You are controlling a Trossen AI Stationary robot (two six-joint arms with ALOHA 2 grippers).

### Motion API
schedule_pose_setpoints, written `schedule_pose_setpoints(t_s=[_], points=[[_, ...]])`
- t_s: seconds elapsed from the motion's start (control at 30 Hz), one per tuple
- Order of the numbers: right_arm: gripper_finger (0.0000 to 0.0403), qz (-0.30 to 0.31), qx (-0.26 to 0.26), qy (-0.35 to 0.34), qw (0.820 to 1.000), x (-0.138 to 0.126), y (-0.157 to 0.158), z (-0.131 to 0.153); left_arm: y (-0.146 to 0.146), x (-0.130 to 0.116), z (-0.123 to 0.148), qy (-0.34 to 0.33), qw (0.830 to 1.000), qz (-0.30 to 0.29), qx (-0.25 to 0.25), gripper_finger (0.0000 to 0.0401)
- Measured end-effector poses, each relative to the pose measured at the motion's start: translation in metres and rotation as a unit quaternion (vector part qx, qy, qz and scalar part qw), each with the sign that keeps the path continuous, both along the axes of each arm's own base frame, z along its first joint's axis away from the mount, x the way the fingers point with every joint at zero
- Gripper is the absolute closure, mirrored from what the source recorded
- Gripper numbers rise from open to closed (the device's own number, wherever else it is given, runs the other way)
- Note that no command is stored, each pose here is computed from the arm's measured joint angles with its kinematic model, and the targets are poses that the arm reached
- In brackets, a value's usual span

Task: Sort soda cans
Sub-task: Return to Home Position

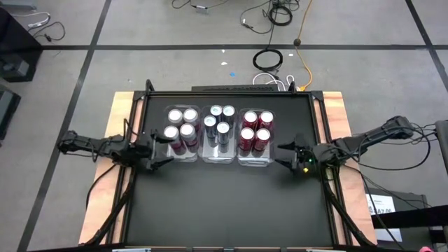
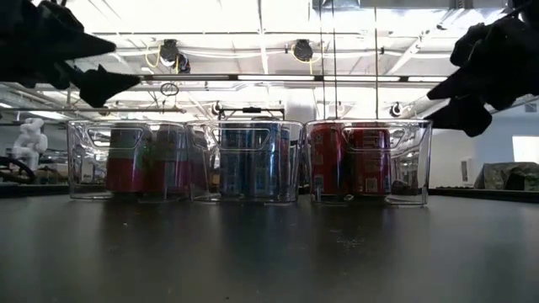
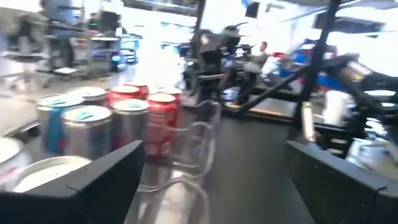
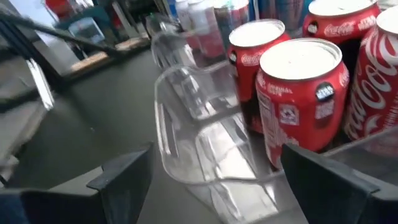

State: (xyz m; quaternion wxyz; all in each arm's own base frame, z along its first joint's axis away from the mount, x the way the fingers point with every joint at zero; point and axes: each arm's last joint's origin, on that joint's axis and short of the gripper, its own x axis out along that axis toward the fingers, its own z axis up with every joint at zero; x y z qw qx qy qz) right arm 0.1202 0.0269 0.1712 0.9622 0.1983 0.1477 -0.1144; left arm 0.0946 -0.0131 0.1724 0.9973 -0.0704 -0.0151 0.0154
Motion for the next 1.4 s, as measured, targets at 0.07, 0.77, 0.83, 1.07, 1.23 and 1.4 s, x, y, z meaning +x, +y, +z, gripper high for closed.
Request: schedule_pose_setpoints(t_s=[0.07, 0.77, 0.83, 1.07, 1.23, 1.4], points=[[0.0064, 0.003, 0.002, -0.016, 1.0, -0.002, 0.0, -0.005, 0.0, 0.001, -0.002, -0.007, 1.0, -0.02, -0.002, 0.0011], [0.0064, 0.047, 0.013, -0.116, 0.992, -0.014, -0.01, -0.012, -0.001, 0.002, -0.004, -0.005, 0.999, -0.052, -0.003, 0.0011], [0.0064, 0.034, -0.005, -0.126, 0.991, -0.015, -0.013, -0.01, -0.001, 0.002, -0.004, -0.004, 0.999, -0.052, -0.003, 0.0011], [0.0064, 0.01, -0.056, -0.129, 0.99, -0.016, -0.021, -0.008, -0.001, 0.002, -0.004, -0.004, 0.999, -0.052, -0.006, 0.0011], [0.0064, -0.006, -0.065, -0.13, 0.989, -0.016, -0.024, -0.007, -0.001, 0.002, -0.003, -0.007, 0.999, -0.046, -0.007, 0.0011], [0.0064, -0.006, -0.065, -0.15, 0.986, -0.019, -0.024, -0.004, 0.001, 0.002, -0.003, -0.01, 0.999, -0.02, -0.022, 0.0011]])
